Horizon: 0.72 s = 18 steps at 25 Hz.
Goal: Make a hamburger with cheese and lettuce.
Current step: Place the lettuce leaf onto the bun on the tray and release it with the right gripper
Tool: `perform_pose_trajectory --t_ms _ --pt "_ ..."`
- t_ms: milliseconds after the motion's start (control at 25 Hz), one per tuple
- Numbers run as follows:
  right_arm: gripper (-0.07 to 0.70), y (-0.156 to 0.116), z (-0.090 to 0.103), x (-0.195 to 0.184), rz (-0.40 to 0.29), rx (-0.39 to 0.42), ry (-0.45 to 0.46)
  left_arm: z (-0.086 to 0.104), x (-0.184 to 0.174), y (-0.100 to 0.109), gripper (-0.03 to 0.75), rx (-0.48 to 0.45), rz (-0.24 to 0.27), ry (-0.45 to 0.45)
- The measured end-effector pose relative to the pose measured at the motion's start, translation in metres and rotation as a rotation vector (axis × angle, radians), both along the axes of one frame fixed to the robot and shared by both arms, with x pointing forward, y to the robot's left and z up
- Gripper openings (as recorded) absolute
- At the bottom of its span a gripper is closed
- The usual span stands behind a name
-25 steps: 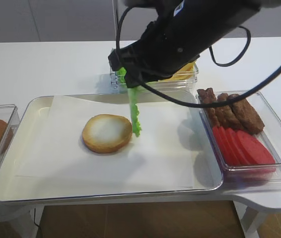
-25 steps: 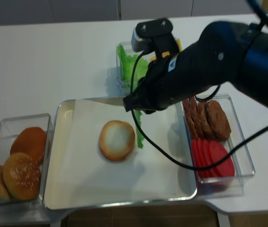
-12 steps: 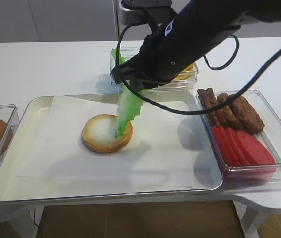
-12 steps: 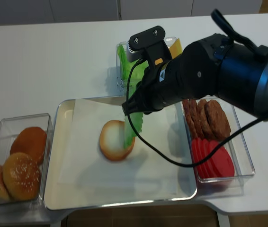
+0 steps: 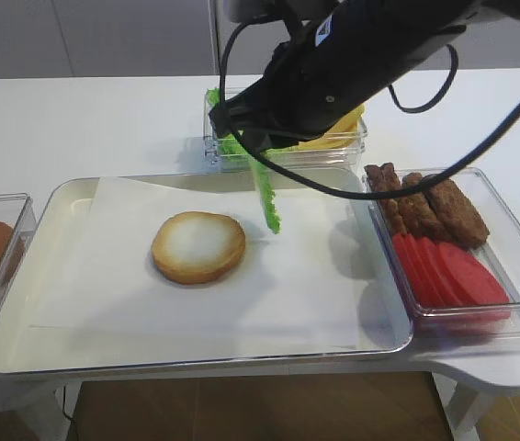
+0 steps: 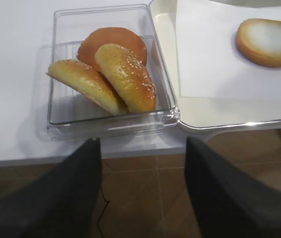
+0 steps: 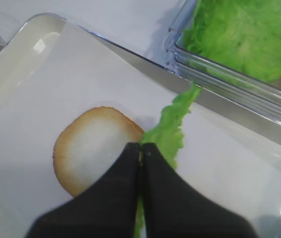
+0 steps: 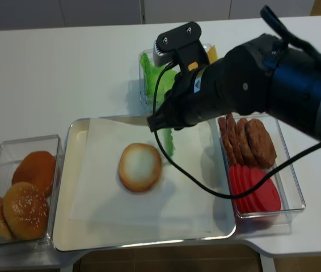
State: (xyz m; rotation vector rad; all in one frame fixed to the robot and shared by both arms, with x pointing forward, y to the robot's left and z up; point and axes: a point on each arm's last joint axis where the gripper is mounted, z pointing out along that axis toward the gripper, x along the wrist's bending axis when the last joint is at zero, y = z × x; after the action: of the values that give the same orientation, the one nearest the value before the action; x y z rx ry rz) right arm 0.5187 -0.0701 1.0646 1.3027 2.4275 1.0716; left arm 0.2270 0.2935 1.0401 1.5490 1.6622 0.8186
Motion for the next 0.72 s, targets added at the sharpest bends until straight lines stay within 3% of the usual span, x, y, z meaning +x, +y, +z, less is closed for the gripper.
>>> perform_pose_trajectory --t_ms 320,720 --pt "0.002 -0.003 0.000 -0.003 0.020 -0.046 -0.001 0.000 0.000 0.000 0.403 0.000 0.000 0.000" --pt "0.002 0.007 -0.023 0.007 -0.006 -0.020 0.061 0.000 0.000 0.000 0.403 0.000 0.000 0.000"
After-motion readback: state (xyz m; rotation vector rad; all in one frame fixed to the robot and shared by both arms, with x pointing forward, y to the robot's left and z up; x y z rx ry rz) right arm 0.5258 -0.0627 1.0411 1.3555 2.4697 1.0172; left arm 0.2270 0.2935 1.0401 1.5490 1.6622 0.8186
